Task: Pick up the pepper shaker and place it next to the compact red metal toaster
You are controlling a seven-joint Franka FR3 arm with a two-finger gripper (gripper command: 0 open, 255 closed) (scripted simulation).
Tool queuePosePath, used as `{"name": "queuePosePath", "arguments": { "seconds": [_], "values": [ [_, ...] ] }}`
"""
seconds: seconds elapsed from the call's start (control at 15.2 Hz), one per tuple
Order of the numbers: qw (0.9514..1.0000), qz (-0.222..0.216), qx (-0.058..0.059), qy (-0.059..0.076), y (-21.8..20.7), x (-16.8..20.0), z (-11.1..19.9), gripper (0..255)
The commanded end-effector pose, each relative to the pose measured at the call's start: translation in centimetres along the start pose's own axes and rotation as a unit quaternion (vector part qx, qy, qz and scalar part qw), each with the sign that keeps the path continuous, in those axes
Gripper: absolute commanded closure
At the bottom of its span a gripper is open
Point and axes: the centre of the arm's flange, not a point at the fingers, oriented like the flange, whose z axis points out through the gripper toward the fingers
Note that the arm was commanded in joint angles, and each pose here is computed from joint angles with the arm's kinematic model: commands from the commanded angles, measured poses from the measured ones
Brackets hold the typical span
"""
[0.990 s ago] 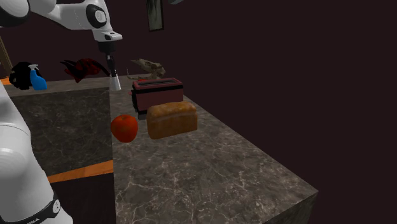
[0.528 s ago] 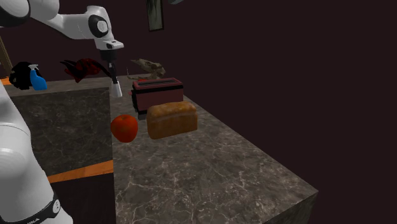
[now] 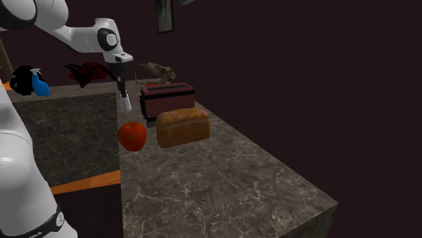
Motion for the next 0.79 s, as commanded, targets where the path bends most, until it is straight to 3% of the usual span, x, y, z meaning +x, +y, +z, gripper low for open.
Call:
{"name": "queuePosePath", "arguments": {
  "seconds": [0.0,0.73],
  "values": [
    [1.0,0.0,0.0,0.0,0.1,-0.1,1.0,255],
    [1.0,0.0,0.0,0.0,0.6,-0.4,6.8,255]
  ]
}}
